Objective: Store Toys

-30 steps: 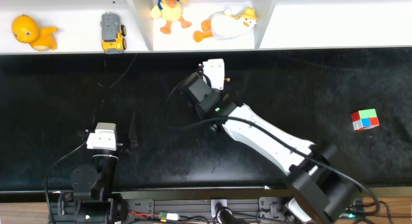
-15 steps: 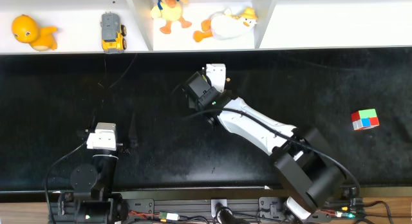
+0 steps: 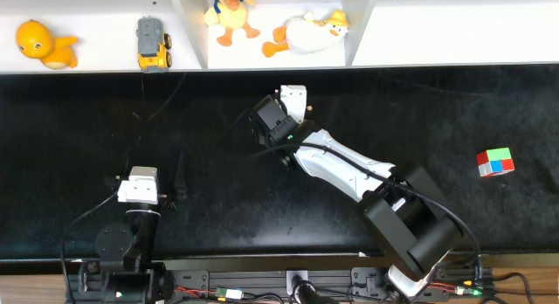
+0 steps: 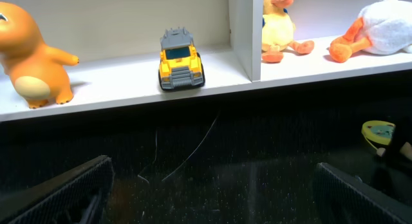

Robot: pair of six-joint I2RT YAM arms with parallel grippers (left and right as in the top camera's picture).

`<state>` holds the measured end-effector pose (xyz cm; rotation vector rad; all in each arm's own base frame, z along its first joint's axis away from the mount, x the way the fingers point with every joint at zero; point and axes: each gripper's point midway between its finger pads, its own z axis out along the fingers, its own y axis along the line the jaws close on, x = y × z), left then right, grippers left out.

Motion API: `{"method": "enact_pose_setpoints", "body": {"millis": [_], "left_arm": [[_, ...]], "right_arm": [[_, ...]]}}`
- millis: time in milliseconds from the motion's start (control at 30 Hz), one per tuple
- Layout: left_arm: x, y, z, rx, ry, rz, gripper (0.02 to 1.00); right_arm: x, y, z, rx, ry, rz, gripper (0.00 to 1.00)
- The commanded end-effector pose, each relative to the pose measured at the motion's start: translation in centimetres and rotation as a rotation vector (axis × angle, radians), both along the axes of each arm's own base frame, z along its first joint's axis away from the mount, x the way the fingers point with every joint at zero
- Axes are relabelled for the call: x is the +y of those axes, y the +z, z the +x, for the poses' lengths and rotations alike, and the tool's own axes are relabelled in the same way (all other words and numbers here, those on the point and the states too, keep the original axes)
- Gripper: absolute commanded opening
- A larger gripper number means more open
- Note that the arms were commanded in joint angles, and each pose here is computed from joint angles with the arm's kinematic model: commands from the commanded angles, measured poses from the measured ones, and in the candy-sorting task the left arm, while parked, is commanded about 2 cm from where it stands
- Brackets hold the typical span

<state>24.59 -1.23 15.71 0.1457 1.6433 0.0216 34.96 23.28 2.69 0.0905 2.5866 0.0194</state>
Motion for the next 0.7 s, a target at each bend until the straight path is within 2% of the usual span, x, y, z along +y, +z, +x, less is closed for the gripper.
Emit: {"method": "enact_pose_setpoints", "body": {"millis": [33, 100, 333, 433, 500, 600, 700], "left_arm": [[-0.5, 0.1, -0.1, -0.009, -0.025, 0.017, 0.998], [-0.5, 0.1, -0.1, -0.009, -0.025, 0.017, 0.998], [-0.5, 0.1, -0.1, -0.009, -0.025, 0.017, 0.998], [-0.5, 0.1, -0.1, -0.009, -0.025, 0.017, 0.998], [-0.5, 0.1, -0.1, -0.009, -0.025, 0.017, 0.998], [-0.5, 0.1, -0.1, -0.009, -0.025, 0.017, 0.998], [-0.5, 0.1, -0.1, -0.009, -0.025, 0.017, 0.998]], "right_arm": [[0.7, -0.2, 0.2, 0.013, -0.005, 0.029, 0.573], [0.8, -0.2, 0.2, 0.016, -0.003, 0.032, 0.428], [0.8, -0.1, 0.1, 0.016, -0.001, 0.037, 0.042], [0.4, 0.5, -0.3, 0.028, -0.001, 0.033, 0.045], [-0.8, 1.2, -0.9, 0.038, -0.013, 0.007, 0.042], [-3.9, 2.7, -2.4, 0.044, -0.046, -0.035, 0.042], [-7.6, 4.0, -4.2, 0.044, -0.070, -0.035, 0.042]]}}
